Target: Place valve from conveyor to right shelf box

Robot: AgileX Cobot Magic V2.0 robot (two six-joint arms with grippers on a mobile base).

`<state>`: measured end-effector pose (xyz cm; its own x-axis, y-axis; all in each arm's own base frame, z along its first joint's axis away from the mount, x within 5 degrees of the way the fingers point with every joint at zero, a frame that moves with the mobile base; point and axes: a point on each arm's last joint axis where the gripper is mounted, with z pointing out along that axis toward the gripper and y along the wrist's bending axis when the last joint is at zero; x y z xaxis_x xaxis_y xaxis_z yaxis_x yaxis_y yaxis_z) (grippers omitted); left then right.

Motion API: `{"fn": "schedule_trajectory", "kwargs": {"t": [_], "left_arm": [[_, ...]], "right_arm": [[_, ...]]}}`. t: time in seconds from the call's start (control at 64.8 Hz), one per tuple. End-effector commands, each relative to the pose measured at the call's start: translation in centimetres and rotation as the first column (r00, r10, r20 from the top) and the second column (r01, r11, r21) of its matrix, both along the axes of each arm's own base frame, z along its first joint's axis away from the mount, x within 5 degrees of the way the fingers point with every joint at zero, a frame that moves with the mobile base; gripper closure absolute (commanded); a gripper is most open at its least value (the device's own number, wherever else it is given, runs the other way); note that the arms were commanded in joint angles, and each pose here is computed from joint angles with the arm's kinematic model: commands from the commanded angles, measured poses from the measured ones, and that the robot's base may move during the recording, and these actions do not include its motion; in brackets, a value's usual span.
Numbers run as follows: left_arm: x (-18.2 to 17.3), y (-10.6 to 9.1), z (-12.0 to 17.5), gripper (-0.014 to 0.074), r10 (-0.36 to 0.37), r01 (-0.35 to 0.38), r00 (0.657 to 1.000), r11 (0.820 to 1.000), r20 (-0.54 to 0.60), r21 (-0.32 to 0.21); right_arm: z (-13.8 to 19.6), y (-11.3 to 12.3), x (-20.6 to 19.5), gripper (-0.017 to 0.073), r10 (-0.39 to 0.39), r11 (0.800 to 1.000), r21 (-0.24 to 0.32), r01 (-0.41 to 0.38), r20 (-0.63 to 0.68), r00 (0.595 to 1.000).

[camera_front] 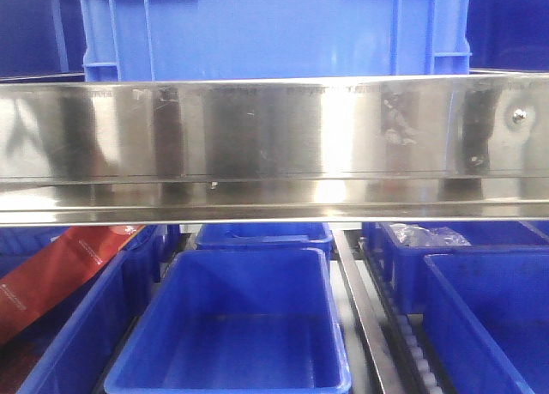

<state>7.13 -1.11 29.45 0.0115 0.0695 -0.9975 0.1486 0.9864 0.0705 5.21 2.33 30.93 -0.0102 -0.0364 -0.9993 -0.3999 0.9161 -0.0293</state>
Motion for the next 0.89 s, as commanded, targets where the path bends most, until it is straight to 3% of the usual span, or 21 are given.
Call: {"fn": "schedule_trajectory", "kwargs": {"t": [0.0, 0.062, 0.2, 0.324, 0.879], "left_arm": [[-0.8, 0.6, -1.6, 0.0705, 0.07, -0.07, 0.997, 0.998, 0.034, 0.002], [-1.4, 0.8, -2.8, 0.0705, 0.109, -0.109, 0.993, 0.994, 0.054, 0.003], [-1.9, 1.4, -5.8, 0.0705, 0.201, -0.196, 0.976, 0.979, 0.083, -0.063], [-1.5, 1.7, -8.1, 0.0705, 0.247, -0.242, 0.966, 0.968, 0.078, -0.062], [-1.5, 1.7, -8.2, 0.0705, 0.251, -0.246, 0.965, 0.967, 0.071, -0.069]], "right_arm": [[0.2, -0.1, 0.0, 0.0721, -0.007, 1.0, 0.002, 0.007, 0.03, 1.0], [0.2, -0.1, 0.0, 0.0721, -0.007, 1.0, 0.002, 0.007, 0.03, 1.0], [0.2, -0.1, 0.0, 0.0721, -0.007, 1.0, 0.002, 0.007, 0.03, 1.0], [0.2, -0.1, 0.0, 0.0721, -0.007, 1.0, 0.002, 0.007, 0.03, 1.0], [0.2, -0.1, -0.1, 0.0721, -0.007, 1.0, 0.003, 0.007, 0.032, 0.999]]}}
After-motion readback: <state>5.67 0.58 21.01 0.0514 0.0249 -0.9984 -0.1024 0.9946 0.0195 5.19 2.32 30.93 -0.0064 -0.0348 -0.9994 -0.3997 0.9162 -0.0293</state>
